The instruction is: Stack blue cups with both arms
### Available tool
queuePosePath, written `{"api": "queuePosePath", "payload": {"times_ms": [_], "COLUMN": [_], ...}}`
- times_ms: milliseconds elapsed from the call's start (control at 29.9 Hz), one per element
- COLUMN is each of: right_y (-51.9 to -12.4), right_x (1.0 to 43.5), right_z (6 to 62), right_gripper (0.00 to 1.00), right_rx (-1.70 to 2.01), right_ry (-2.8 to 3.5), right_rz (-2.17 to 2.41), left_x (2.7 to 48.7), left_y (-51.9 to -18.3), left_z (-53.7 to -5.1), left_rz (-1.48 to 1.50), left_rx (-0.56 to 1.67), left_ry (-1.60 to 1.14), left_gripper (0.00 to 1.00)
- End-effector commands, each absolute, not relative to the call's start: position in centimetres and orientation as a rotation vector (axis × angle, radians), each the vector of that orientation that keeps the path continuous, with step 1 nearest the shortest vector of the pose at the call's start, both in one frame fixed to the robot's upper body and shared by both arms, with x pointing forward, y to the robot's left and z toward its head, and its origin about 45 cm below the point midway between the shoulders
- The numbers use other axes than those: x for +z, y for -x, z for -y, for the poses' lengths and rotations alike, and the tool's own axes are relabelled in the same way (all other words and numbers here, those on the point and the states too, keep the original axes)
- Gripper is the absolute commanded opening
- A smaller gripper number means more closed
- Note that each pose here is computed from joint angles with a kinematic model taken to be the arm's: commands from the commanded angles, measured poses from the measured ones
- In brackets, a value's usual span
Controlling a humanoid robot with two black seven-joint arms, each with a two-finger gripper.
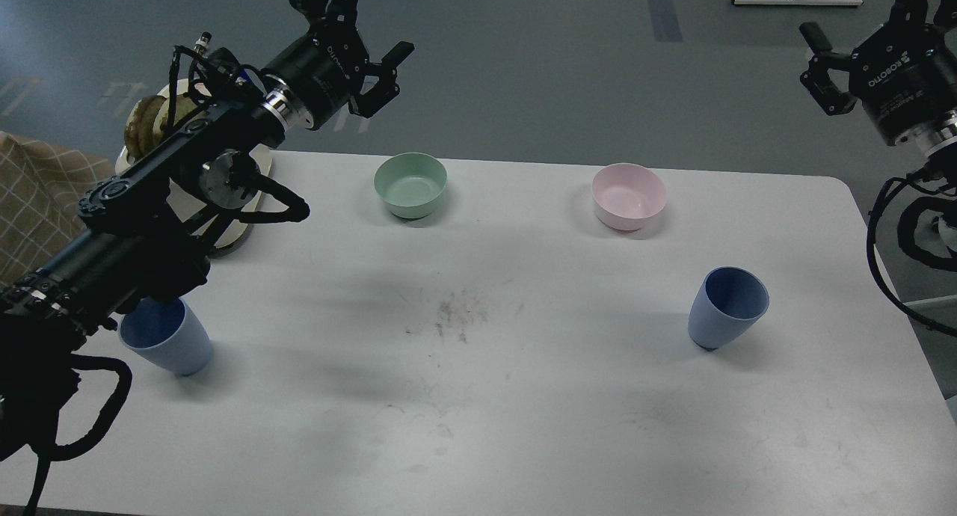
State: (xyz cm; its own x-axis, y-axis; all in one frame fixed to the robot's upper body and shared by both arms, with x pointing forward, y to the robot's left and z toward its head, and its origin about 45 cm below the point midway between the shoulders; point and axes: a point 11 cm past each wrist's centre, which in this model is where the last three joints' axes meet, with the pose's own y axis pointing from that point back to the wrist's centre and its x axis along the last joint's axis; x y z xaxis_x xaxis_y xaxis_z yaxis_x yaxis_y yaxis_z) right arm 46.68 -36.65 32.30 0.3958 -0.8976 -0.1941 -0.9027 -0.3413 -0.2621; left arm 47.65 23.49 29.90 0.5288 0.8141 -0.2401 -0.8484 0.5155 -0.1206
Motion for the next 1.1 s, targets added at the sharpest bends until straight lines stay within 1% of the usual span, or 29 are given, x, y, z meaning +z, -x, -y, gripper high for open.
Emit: {"api": "queuePosePath", "payload": {"times_ms": [0,134,167,267,568,1069], "right_y": [-46.5,-46.4,-46.3,-46.3,-46.3,-46.1], "right_x": [31.8,31.4,31.4,31.4,31.5,31.0], "right_z": [37.1,37.2,37.4,37.5,37.6,37.9], "right_gripper": [1.00,1.00,1.00,1.00,1.00,1.00], "right_rx": [0.031,0.040,0.038,0.037,0.038,0.079], "right_ry": [2.328,2.329,2.329,2.330,2.321,2.304], "right_rz": [-1.584,-1.590,-1.594,-1.597,-1.597,-1.607], "left_x": [29.0,29.2,29.4,29.6,29.3,29.2], "left_y": [-47.1,-46.6,-46.3,-45.9,-46.2,-46.2], "left_z": [-23.5,-23.7,-23.3,-22.7,-22.6,-22.5], "left_rz": [-0.168,-0.164,-0.167,-0.171,-0.174,-0.177], "left_rx": [0.999,0.979,0.930,0.874,0.919,0.917], "left_ry": [0.237,0.246,0.258,0.265,0.259,0.263], "left_gripper": [0.98,0.98,0.98,0.98,0.98,0.98]}}
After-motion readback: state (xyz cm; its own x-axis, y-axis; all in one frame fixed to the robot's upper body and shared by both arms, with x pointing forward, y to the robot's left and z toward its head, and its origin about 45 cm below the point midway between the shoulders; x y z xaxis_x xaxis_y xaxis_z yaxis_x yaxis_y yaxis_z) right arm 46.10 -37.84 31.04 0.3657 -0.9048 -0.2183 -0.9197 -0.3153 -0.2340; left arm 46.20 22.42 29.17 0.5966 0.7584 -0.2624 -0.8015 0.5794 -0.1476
